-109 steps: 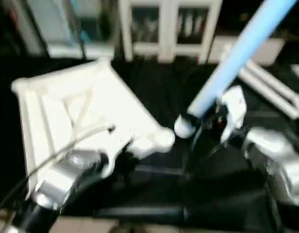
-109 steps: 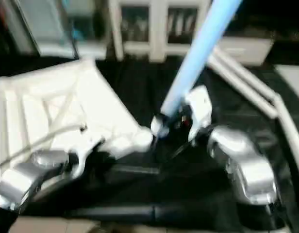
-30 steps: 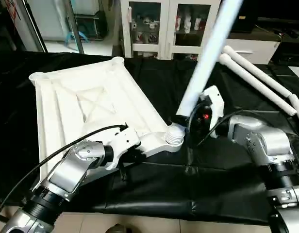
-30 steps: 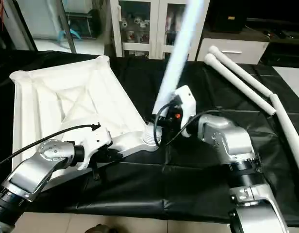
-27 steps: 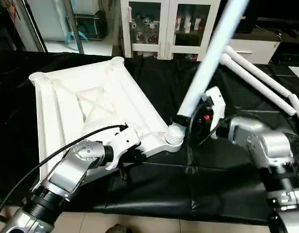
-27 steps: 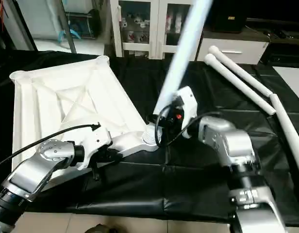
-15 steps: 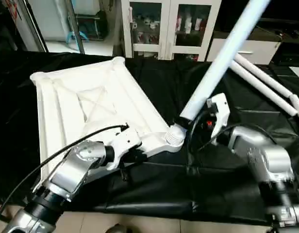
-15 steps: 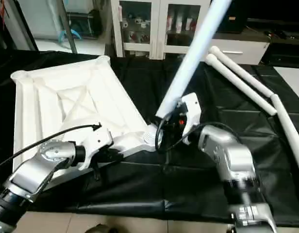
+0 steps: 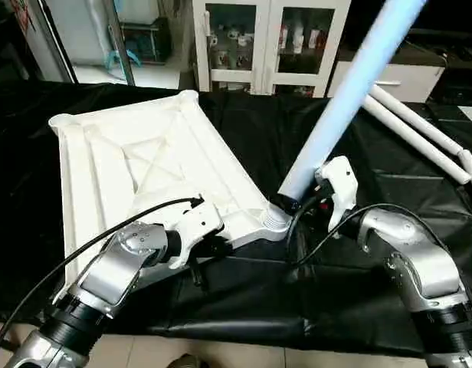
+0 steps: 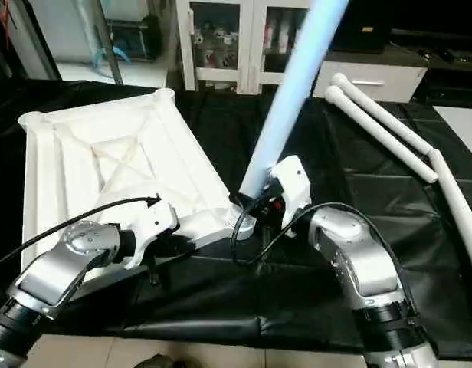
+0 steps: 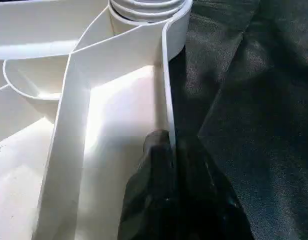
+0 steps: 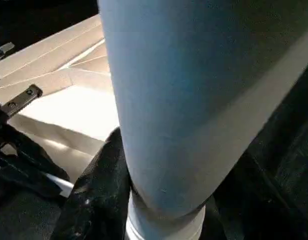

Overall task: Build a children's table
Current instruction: Insert table leg to table base

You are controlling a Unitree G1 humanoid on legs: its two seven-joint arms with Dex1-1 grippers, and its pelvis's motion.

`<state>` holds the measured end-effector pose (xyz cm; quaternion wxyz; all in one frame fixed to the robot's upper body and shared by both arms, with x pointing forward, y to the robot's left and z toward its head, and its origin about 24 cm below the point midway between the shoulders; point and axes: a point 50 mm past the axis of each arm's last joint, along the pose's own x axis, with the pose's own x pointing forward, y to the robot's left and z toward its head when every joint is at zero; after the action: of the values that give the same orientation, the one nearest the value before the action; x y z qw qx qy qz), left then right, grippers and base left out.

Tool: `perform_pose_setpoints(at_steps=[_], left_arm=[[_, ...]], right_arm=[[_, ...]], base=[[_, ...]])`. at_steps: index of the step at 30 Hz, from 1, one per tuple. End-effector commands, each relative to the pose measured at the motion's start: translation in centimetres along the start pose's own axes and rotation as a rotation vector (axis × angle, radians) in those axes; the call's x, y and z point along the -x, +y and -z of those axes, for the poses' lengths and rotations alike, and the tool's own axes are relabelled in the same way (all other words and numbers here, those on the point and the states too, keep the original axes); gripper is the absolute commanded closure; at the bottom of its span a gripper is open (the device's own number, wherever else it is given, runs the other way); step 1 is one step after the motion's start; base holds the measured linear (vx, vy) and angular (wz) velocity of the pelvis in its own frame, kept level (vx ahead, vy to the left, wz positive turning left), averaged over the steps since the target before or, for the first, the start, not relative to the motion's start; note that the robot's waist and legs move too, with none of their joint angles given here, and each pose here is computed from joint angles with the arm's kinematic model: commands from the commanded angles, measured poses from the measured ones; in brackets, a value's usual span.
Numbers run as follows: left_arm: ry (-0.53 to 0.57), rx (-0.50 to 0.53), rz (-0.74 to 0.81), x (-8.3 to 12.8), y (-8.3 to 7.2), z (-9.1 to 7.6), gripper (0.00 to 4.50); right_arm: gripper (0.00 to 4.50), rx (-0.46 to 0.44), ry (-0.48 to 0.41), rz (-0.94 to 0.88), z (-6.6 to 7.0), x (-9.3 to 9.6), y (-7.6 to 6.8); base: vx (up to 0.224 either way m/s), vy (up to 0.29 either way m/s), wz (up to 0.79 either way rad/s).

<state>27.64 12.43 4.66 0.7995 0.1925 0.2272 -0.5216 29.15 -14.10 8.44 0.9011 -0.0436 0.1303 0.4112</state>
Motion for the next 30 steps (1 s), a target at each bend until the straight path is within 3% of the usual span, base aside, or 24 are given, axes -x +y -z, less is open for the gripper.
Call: perform_pose_setpoints(at_steps=[1, 9, 15, 16, 18, 26, 29, 30], left_arm=[[-0.098, -0.034, 0.029, -0.4, -0.5, -1.2, 4.5], [-0.098, -0.039, 0.039, -0.4, -0.7, -1.2, 4.5], [-0.099, -0.038, 0.033, -0.5, -0.6, -1.2, 4.5], [-0.097, -0.037, 0.032, -0.5, -0.6, -1.2, 4.5], [-0.096, -0.037, 0.032, -0.5, -0.6, -1.1, 4.5], [-0.09, -0.041, 0.039, -0.5, -0.5, -1.1, 4.5], [-0.089, -0.045, 0.039, -0.6, -0.4, -1.2, 4.5], [-0.089, -0.046, 0.039, -0.6, -0.4, -1.2, 4.5]], right_arm=[[2.66, -0.09, 0.264, -0.049, 4.7, 0.1, 0.7], [2.66, -0.115, 0.33, -0.08, 4.4, -0.8, 0.1], [2.66, -0.166, 0.363, -0.042, 5.7, -1.2, -0.3], [2.66, -0.187, 0.39, -0.032, 6.8, -1.1, -0.1], [2.66, -0.206, 0.393, -0.031, 7.1, -1.1, 0.0], [2.66, -0.252, 0.384, 0.018, 7.5, -1.3, -0.5], [2.66, -0.28, 0.347, 0.099, 7.3, -1.6, -1.5], [2.66, -0.331, 0.296, 0.139, 6.7, -1.7, -2.2]], base=[[0.0, 0.0, 0.0], [0.0, 0.0, 0.0], [0.0, 0.0, 0.0], [0.0, 0.0, 0.0], [0.0, 0.0, 0.0], [0.0, 0.0, 0.0], [0.0, 0.0, 0.0], [0.0, 0.0, 0.0]])
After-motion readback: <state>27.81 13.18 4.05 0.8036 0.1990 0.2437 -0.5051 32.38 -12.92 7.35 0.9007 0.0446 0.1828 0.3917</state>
